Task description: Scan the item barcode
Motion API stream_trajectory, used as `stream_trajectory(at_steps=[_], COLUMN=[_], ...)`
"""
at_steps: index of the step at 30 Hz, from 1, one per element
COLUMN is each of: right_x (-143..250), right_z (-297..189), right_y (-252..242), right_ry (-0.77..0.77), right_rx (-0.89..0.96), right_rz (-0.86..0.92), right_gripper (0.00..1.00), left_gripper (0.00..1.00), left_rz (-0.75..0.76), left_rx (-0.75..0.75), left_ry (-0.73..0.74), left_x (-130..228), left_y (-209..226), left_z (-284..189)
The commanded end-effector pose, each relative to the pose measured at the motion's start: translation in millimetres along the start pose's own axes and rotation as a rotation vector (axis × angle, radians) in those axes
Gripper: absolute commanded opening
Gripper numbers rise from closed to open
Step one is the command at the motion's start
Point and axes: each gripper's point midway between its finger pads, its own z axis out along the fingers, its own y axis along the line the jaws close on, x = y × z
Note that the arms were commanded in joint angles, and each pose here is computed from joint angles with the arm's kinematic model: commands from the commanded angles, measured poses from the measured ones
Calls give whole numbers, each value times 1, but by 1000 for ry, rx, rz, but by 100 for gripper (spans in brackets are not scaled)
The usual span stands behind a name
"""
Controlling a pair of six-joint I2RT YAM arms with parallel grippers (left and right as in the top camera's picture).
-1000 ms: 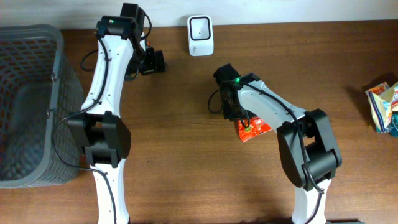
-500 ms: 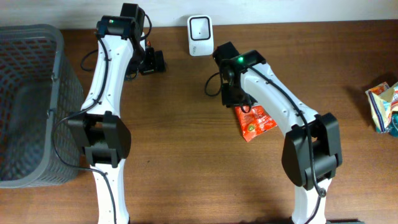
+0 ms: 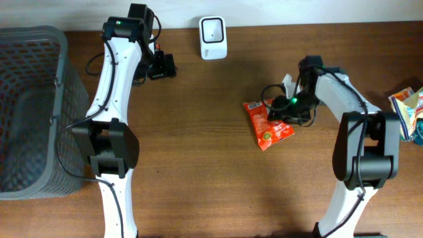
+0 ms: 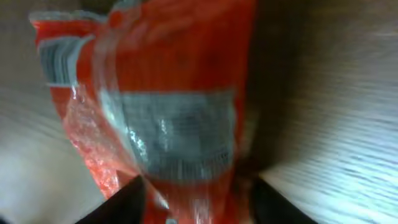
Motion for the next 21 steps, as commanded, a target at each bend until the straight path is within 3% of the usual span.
stream_trajectory(at_steps=[1, 3, 7, 8, 11, 13, 14, 19, 21], right_x=[3, -2, -19, -35, -42, -49, -51, -49, -44], right_z=[7, 5, -25, -61, -77, -92, -93, -66, -46], right_y=[17, 16, 11, 12, 13, 3, 5, 44, 60], right_ry=[-15, -31, -53, -82, -115, -230, -264, -303, -293], right_rx=[-138, -129, -8, 200, 388, 707, 781, 907, 894], right_rz=[-14, 27, 29, 17, 26, 104, 102, -12, -34], right_gripper=[40, 21, 4, 4, 4, 4, 4, 5, 14], left_gripper=[99, 99, 99, 99, 99, 99, 99, 99, 99], left_rz=[6, 6, 6, 6, 6, 6, 6, 6, 6], left_rx=[-8, -8, -8, -8, -8, -8, -8, -8, -8], left_ry=[-9, -9, -9, -9, -10, -10, -10, -9, -9], left_x=[0, 0, 0, 0, 0, 0, 0, 0, 0], left_y=[1, 1, 1, 1, 1, 1, 1, 1, 1], left_z=[-4, -4, -4, -4, -4, -4, -4, -4, -4])
